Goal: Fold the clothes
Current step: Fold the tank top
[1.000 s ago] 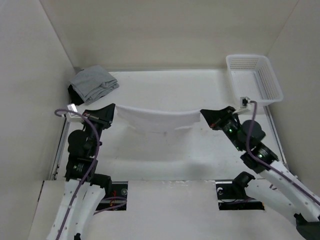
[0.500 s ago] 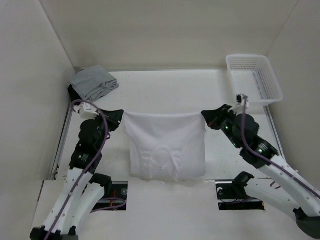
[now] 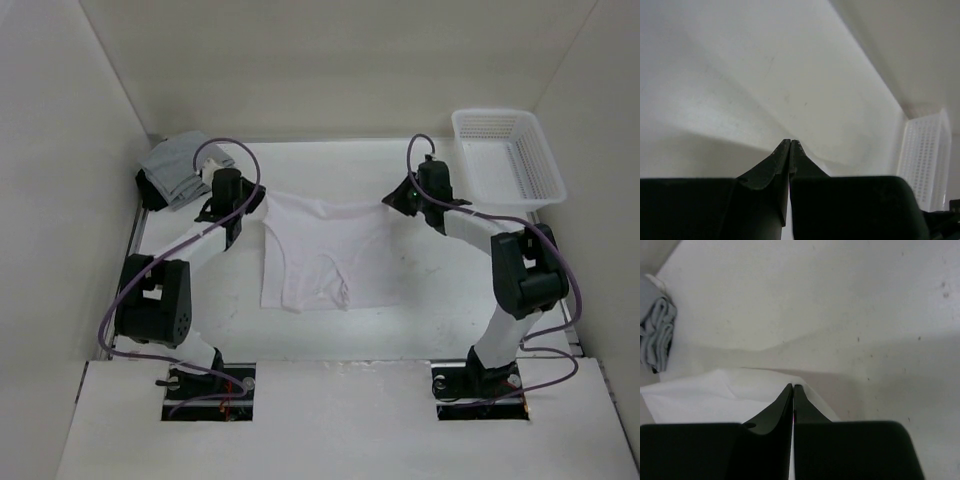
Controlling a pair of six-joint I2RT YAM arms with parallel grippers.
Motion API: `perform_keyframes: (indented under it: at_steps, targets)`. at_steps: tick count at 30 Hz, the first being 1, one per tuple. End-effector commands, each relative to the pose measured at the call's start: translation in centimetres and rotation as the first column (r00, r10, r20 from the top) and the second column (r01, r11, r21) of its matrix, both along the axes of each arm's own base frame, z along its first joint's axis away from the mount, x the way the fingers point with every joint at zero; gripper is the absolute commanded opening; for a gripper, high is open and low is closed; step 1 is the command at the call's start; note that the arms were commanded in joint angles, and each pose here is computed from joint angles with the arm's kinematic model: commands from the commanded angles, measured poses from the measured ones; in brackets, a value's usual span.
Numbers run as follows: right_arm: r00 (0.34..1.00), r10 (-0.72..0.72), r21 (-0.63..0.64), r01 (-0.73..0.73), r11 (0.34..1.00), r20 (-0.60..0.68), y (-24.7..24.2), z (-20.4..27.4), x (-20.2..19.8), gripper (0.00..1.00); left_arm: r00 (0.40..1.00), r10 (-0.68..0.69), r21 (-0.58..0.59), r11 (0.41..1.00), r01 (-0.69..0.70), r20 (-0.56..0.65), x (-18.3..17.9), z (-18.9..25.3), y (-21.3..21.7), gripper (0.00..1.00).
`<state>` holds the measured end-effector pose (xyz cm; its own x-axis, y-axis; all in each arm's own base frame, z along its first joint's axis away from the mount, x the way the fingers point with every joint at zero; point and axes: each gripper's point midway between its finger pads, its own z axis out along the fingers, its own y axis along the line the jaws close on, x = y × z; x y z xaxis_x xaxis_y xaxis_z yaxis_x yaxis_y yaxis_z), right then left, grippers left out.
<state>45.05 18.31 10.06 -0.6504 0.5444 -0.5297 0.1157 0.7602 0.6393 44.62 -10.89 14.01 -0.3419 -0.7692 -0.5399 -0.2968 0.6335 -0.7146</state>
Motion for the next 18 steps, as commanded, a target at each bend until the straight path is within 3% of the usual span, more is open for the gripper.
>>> perform_keyframes:
  at_steps: [1,10,18]
  targets:
    - [0.980,0.024,0.082,-0.041,0.996,0.198,0.6,7.2,2.9,0.02,0.980,0.042,-0.027,0.999,-0.038,0.194,3.7,6.2,1.4,0.00]
    - [0.973,0.002,0.111,-0.028,0.993,0.231,-1.0,7.6,-2.2,0.03,0.981,0.055,-0.080,0.996,-0.040,0.186,-1.2,3.3,2.9,0.00]
    - [0.981,0.027,0.090,-0.045,0.995,0.191,-0.9,3.8,-7.6,0.03,0.986,0.024,-0.054,0.998,-0.015,0.164,-5.3,0.9,3.5,0.00]
